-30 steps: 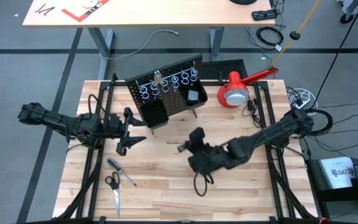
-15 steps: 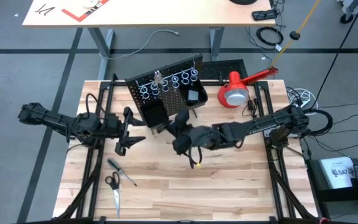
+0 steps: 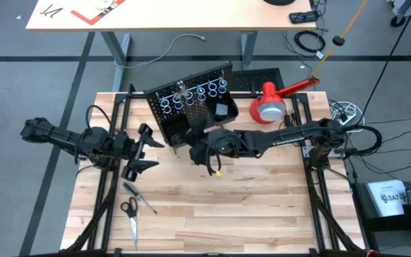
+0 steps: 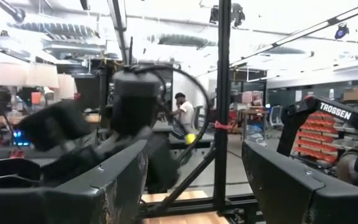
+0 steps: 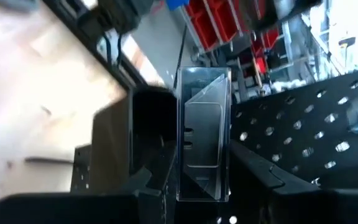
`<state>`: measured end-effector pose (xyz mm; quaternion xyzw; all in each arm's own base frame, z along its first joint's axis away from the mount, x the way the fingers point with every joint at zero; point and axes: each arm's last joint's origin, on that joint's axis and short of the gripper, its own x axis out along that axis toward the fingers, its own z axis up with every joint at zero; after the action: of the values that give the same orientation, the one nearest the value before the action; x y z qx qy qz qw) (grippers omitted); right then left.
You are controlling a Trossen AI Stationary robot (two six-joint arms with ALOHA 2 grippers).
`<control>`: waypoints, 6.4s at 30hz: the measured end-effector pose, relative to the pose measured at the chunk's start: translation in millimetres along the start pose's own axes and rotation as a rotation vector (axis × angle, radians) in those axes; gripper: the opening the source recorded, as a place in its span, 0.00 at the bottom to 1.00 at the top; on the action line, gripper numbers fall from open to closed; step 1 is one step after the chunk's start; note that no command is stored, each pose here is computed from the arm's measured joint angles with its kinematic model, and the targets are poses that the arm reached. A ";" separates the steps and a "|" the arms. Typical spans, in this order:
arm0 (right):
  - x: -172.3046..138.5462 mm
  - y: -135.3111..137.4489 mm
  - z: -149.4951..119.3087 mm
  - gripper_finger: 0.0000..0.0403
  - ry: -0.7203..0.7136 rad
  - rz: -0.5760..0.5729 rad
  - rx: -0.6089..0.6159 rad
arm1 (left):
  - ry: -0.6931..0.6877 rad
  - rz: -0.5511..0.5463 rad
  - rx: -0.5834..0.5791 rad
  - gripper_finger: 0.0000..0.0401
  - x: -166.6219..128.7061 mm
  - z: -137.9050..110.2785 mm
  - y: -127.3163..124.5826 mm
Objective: Hang tools onto peg board
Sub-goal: Put the blade dispenser into the bottom black basket on the pegboard, then unhang the pliers from the pegboard to the table
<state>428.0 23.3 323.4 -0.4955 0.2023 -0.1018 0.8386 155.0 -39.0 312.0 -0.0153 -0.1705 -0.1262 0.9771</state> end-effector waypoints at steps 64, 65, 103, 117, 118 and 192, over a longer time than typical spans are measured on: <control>-121.8 -8.3 80.0 0.00 -0.347 0.181 0.596 | 0.087 0.227 -0.006 0.67 -2.0 -7.8 6.0; -130.5 -16.9 76.7 0.00 -0.365 0.168 0.610 | 0.085 0.242 0.000 0.67 -2.3 -7.4 6.5; -253.9 91.2 -154.2 0.00 -0.414 0.068 1.000 | 0.229 0.405 0.041 0.04 -65.1 12.6 10.5; -253.7 92.9 -155.4 0.00 -0.455 0.045 1.031 | 0.296 0.589 0.057 0.02 -61.5 -3.0 15.1; -253.8 92.6 -155.3 0.00 -0.458 0.042 1.025 | 0.298 0.620 0.063 0.03 -61.3 -3.3 15.8; -238.7 88.1 -133.6 0.00 -0.392 0.063 0.952 | 0.114 0.682 0.197 0.56 -52.2 27.7 60.1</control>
<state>152.4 49.4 246.4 -0.0624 -0.0127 -0.0623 0.9960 113.4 33.8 321.3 0.0299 -0.1120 0.2235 0.9678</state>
